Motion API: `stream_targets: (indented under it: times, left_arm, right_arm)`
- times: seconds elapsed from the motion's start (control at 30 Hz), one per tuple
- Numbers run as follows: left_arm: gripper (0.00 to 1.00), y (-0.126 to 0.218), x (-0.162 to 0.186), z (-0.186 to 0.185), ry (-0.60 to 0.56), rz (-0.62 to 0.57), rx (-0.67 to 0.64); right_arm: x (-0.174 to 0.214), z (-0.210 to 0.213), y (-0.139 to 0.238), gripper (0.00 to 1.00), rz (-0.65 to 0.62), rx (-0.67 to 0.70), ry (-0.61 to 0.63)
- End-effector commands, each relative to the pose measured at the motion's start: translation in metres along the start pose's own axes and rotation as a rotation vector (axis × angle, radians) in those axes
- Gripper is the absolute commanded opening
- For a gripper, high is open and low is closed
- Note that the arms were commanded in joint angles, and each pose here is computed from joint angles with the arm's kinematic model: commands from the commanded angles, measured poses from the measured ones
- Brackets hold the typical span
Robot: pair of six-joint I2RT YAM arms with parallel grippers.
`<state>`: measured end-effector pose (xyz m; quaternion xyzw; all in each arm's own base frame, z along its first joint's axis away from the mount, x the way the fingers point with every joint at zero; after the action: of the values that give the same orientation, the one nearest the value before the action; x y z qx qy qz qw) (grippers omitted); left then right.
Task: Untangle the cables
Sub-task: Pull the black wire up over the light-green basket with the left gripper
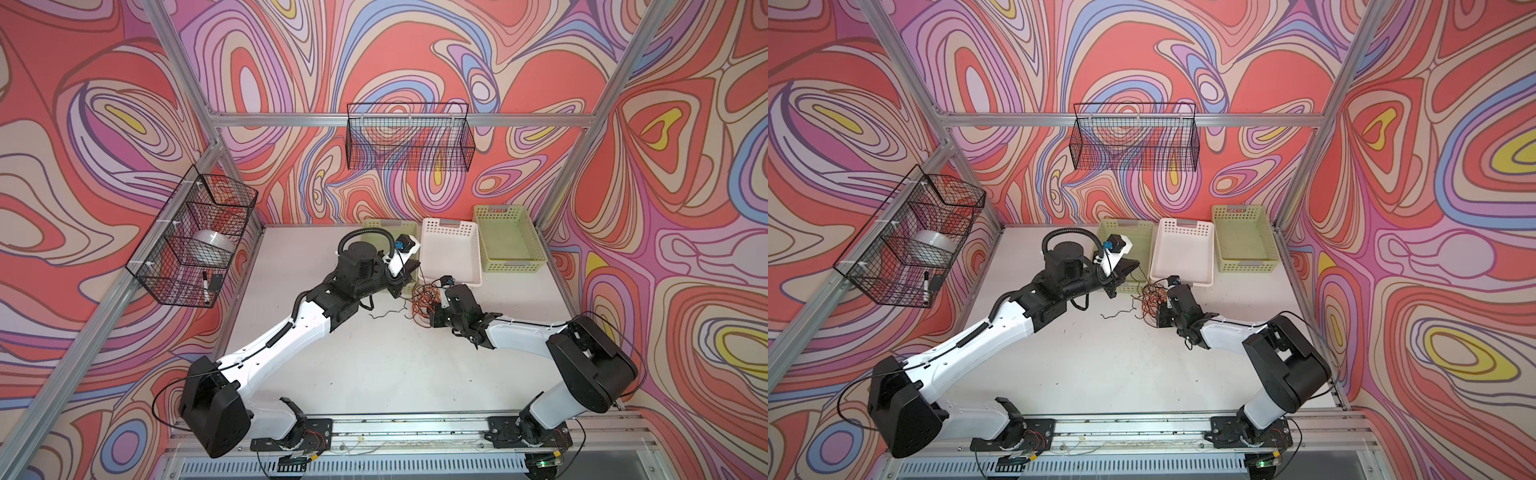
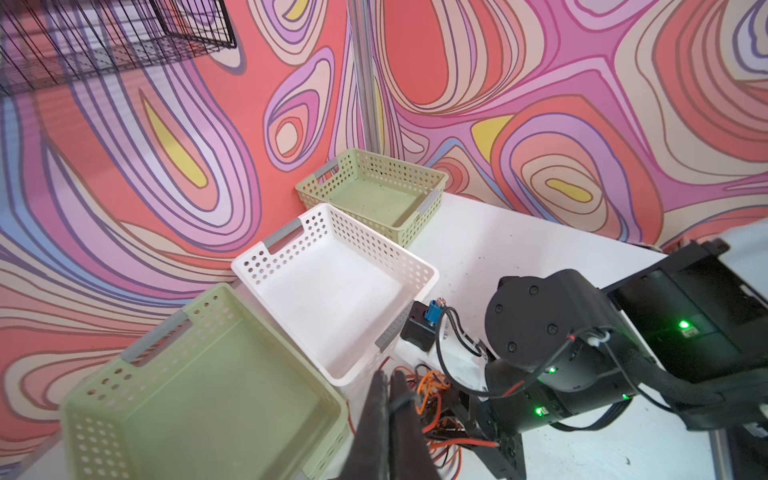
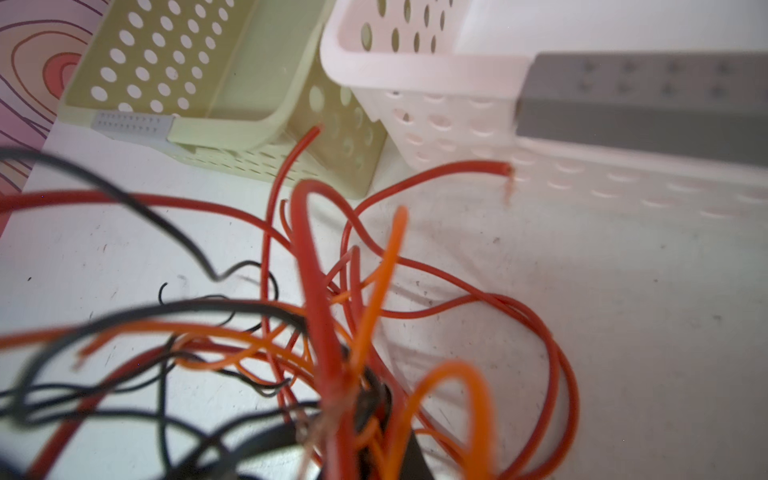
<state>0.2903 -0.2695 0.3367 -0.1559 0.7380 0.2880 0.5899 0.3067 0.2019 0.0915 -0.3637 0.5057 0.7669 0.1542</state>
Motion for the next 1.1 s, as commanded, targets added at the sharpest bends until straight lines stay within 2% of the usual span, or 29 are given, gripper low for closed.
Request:
stream_targets:
  times: [0.0, 0.1, 0.3, 0.67, 0.9, 1.07]
  left_arm:
    - [0.0, 0.025, -0.027, 0.011, -0.048, -0.04, -0.054]
    - [0.0, 0.041, -0.045, 0.023, -0.007, -0.096, -0.062]
    - [0.0, 0.064, -0.084, 0.03, -0.022, -0.16, -0.085]
    - [0.0, 0.098, -0.161, 0.042, 0.001, -0.32, -0.145]
    - [0.0, 0.106, -0.204, 0.047, -0.032, -0.369, -0.18]
    - [0.0, 0.086, -0.208, 0.058, -0.009, -0.337, -0.184]
  right_arm:
    - [0.028, -0.012, -0.003, 0.07, 0.106, 0.071, -0.039]
    - [0.037, -0.016, -0.003, 0.07, 0.151, 0.102, -0.053]
    - [0.05, -0.02, -0.007, 0.07, 0.22, 0.124, -0.068]
    - [0.062, -0.024, -0.012, 0.06, 0.27, 0.14, -0.063]
    - [0.067, -0.024, -0.01, 0.06, 0.267, 0.128, -0.057]
    - [0.054, -0.018, -0.003, 0.07, 0.241, 0.1, -0.019]
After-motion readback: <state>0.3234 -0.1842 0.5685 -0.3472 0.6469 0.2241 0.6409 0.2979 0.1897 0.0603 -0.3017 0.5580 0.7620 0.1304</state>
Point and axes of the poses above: each gripper's point midway between its finger pads, its own y axis back along the fingers, its own z axis along the line the jaws close on, x = y × z, the point moved 5 cm from there along y, back along the fingers, and after that the axes turned 14 degrees about y, right-handed, at the moved point
